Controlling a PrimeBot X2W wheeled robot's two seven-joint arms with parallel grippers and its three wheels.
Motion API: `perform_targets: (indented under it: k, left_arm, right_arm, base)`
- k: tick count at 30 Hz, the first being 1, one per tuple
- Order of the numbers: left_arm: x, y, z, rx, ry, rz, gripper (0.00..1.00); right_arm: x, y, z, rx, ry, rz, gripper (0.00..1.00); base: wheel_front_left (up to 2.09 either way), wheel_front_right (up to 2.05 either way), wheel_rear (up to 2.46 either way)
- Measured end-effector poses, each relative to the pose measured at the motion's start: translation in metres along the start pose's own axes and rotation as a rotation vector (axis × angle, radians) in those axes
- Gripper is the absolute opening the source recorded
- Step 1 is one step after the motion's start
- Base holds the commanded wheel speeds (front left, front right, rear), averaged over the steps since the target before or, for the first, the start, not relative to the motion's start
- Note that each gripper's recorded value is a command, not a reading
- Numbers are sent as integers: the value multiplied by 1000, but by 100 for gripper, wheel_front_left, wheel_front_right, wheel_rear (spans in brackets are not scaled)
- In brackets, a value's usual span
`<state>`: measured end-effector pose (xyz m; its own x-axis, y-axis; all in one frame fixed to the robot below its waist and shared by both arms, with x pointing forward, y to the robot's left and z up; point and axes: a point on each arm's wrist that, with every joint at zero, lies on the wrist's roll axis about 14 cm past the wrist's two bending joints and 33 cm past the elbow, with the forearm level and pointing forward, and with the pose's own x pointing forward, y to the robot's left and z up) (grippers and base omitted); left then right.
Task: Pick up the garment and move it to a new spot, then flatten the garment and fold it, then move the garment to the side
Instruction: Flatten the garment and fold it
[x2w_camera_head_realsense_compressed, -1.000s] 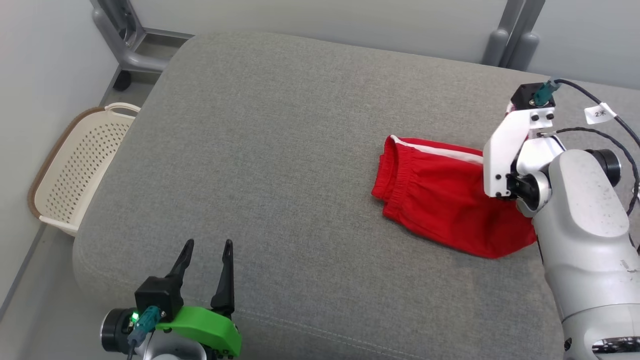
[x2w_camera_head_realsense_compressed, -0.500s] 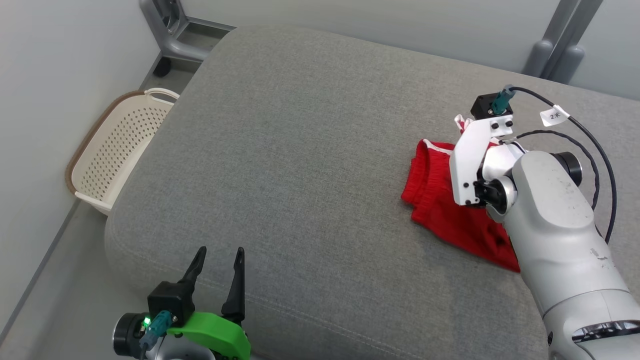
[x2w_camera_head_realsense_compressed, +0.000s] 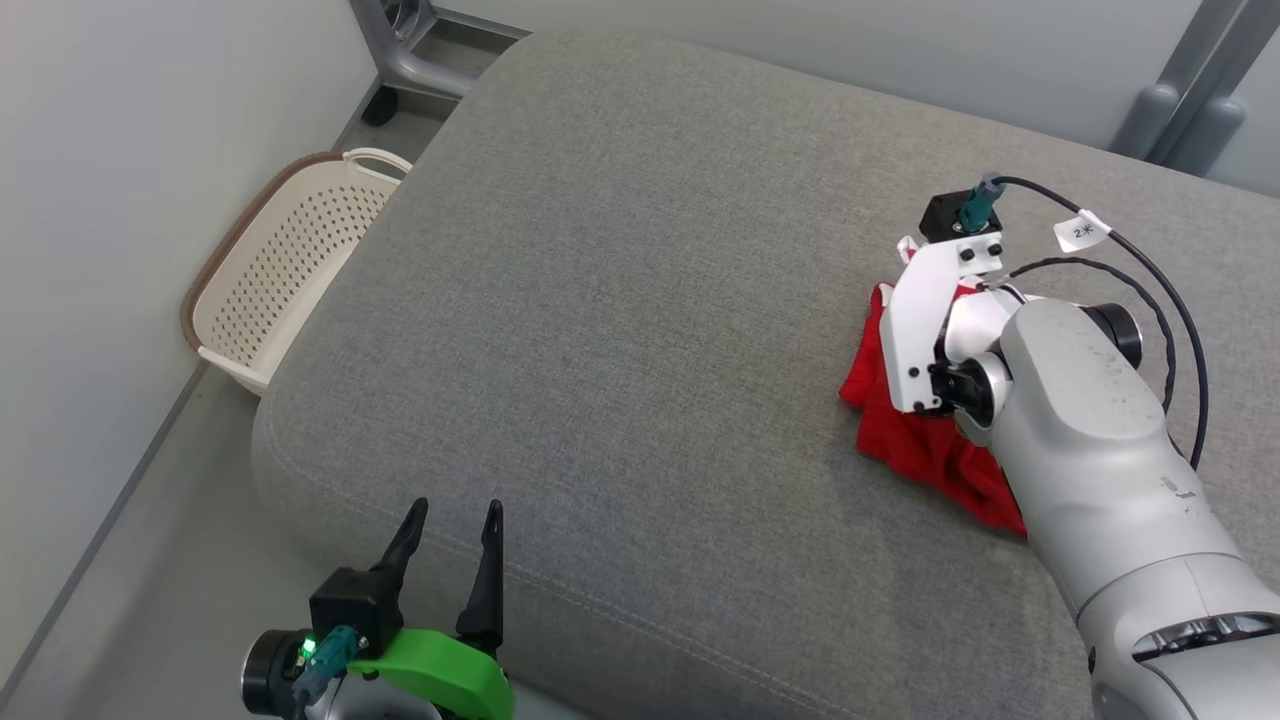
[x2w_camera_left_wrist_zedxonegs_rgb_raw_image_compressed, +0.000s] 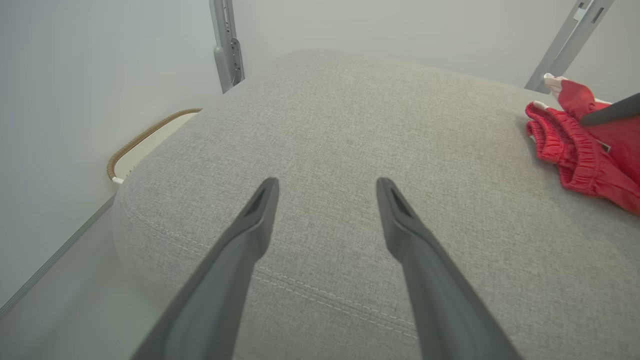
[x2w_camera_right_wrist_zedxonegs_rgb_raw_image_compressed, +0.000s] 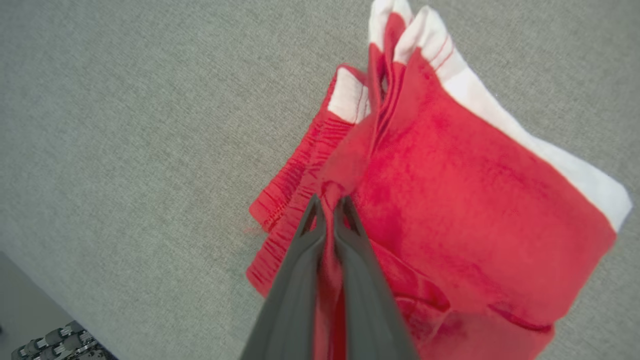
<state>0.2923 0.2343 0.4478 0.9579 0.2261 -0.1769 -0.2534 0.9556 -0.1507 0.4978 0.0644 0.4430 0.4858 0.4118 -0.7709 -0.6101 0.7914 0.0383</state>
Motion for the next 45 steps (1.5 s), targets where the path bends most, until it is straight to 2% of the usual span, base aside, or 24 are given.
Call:
perform_targets:
  k: [2,3,10,14,17,27,28,29,30,31,37,45]
  left_arm:
    - [0,1,-1,-3,3,5,100]
    - [0,2,-1,-3,5,7,100]
    - [5,-1,-1,-8,2,2,100]
    - [9,-5,2,-2,-9,-16,100]
    - [12,-9,4,1,-16,-33,100]
    - [18,-26,8,-2,-28,-87,100]
    - [18,-27,8,-3,-29,-87,100]
    - [18,-27,9,-2,-29,-89,100]
    - [18,-27,9,-2,-29,-90,100]
    - [19,-28,9,-3,-29,-91,100]
    - [19,-27,7,-9,-23,-85,100]
    - [16,-22,4,-12,-18,-66,100]
  right_arm:
    - [2,2,0,3,0,11,0]
    - [3,4,3,13,-14,22,100]
    - [-6,7,27,51,-114,56,100]
    - [-19,-6,44,69,-203,32,100]
    - [-30,-33,48,77,-257,-28,100]
    - [-41,-91,-8,109,-241,-169,100]
    - [-40,-91,-14,110,-238,-170,96]
    - [-39,-90,-19,111,-239,-168,84]
    - [-37,-88,-22,107,-241,-165,36]
    - [-36,-85,-23,97,-248,-161,0]
    - [-22,-55,-36,63,-244,-92,0]
    - [-9,-16,-36,-6,-242,-10,0]
  base:
    - [0,0,0]
    - [0,0,0]
    - [0,0,0]
    - [0,0,0]
    - [0,0,0]
    - [0,0,0]
    - [0,0,0]
    - [0,0,0]
    - [0,0,0]
    - [0,0,0]
    - [0,0,0]
    - [0,0,0]
